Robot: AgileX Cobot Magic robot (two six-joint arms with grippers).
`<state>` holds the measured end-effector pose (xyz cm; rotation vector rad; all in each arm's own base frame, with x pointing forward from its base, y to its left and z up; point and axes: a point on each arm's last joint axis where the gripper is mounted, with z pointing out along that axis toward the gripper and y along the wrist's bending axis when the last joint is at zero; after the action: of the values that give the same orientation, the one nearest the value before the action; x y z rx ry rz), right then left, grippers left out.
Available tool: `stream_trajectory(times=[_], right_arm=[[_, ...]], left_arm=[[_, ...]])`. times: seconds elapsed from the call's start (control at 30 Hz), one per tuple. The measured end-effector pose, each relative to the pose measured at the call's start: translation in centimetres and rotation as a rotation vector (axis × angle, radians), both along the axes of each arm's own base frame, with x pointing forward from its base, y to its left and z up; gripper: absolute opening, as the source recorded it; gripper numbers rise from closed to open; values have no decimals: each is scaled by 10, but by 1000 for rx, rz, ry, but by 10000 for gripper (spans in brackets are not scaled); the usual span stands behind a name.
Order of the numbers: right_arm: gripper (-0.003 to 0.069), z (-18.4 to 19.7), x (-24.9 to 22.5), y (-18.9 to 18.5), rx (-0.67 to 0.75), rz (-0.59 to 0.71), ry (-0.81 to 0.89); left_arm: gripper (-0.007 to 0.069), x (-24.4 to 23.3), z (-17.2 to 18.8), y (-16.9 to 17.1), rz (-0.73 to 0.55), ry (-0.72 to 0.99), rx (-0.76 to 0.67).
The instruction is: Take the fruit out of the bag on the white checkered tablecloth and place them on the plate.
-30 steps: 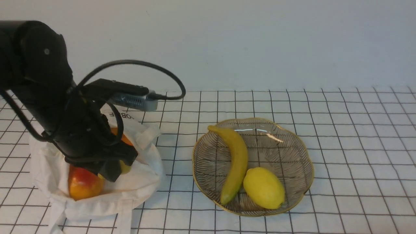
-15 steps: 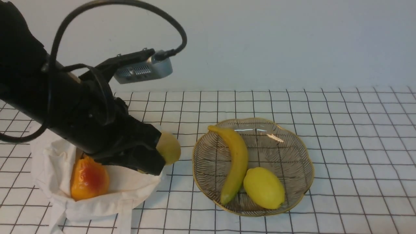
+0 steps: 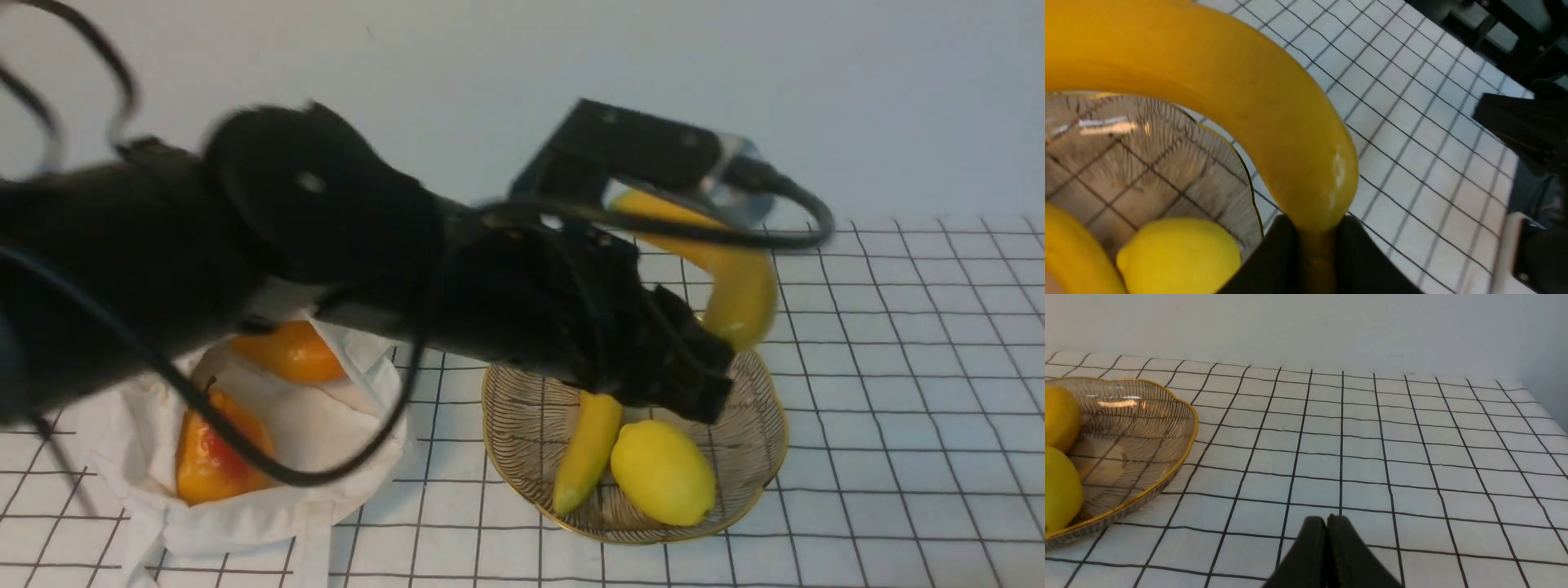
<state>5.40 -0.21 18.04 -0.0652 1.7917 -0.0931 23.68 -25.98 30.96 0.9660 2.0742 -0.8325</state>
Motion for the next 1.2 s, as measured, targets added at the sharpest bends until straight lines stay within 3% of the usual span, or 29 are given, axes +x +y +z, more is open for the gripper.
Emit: stream_trajectory(times=[0.17,0.33,0.43,0.47,0.57,0.7,0.8,0.87,0.9,0.93,0.97,1.0,1.2], right_arm=[[-14,0,0,0,0,0,0],[-14,0,0,0,0,0,0],[-14,0,0,0,0,0,0],[-14,0,0,0,0,0,0],[-14,0,0,0,0,0,0],[-14,0,0,0,0,0,0],[-14,0,0,0,0,0,0],[-14,0,0,0,0,0,0],[-14,0,0,0,1,0,0],[-14,0,0,0,1,0,0],[-14,0,0,0,1,0,0],[-14,0,0,0,1,0,0],[-14,0,0,0,1,0,0]], left_arm=[[94,22,-68,-38,61,65,41],[155,36,-94,-47,128,92,54],[286,42,-100,-48,163,78,56],[372,44,-103,-49,178,74,57],[521,45,-104,-49,185,71,57],[591,46,-97,-45,187,69,44],[513,49,-61,-25,199,62,-21],[394,51,-37,-6,205,50,-55],[289,50,-17,9,213,29,-79],[270,47,-11,12,205,22,-82],[127,43,10,33,194,-14,-75],[56,37,28,50,194,-41,-71],[-4,0,85,118,299,-134,4]])
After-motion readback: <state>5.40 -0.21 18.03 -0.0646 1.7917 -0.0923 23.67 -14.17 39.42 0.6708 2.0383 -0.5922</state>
